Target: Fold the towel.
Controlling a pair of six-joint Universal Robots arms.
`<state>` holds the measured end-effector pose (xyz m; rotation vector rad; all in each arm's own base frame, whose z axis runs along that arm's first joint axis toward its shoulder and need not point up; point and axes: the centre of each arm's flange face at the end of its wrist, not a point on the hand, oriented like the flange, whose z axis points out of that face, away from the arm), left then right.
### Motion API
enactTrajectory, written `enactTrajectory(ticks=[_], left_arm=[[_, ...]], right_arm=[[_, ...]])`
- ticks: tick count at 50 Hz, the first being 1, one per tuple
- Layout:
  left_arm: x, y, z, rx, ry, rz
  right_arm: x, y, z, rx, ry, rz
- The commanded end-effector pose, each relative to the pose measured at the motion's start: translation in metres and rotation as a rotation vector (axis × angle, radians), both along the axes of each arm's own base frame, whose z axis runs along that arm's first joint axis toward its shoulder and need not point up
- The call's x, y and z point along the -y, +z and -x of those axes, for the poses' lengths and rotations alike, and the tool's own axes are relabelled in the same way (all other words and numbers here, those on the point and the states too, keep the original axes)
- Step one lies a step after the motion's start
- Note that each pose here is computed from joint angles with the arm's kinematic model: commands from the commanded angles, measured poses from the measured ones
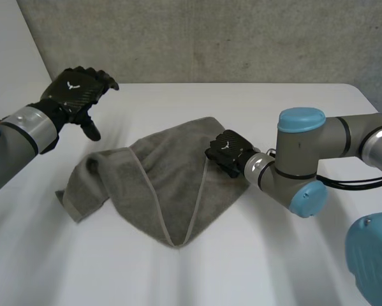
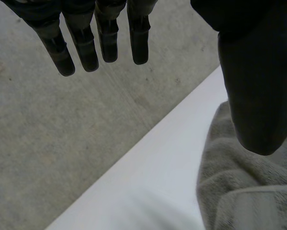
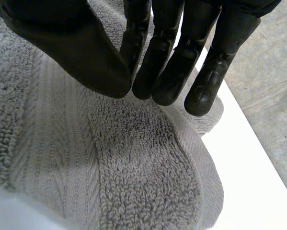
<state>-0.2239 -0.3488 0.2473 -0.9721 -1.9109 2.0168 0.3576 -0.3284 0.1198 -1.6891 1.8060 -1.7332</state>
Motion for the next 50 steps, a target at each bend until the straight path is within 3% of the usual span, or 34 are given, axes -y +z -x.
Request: enactTrajectory(ticks=[1,12,17,19,24,35,50], left_arm=[[0.005,0.006,-0.007,-0.003,0.019,0.01],[-0.006,-0.015,-0.007,0.01,0.014,-0.074],[-0.008,-0.027,0.004,0.013,-0.015,-0.101],[-0.015,-0.038,0.025,0.02,-0.073,-0.123],[-0.024,-0.053,0.05,0.029,-0.141,-0.155],[-0.022,-0.088,0.065,0.061,-0.165,-0.245],[-0.024,-0.09,0.065,0.084,-0.169,-0.242]], right_arm=[[-0.006,0.017,0.018,0.002,-0.022,-0.014],[-0.021,0.031,0.065,0.0,-0.078,-0.102],[-0.011,0.044,0.056,0.068,-0.088,-0.031],[0.001,0.054,0.042,0.162,-0.112,0.004],[0.011,0.051,0.017,0.227,-0.097,-0.013],[0.018,0.002,-0.013,0.163,-0.064,-0.126],[0.018,-0.02,-0.012,0.128,-0.078,-0.181]])
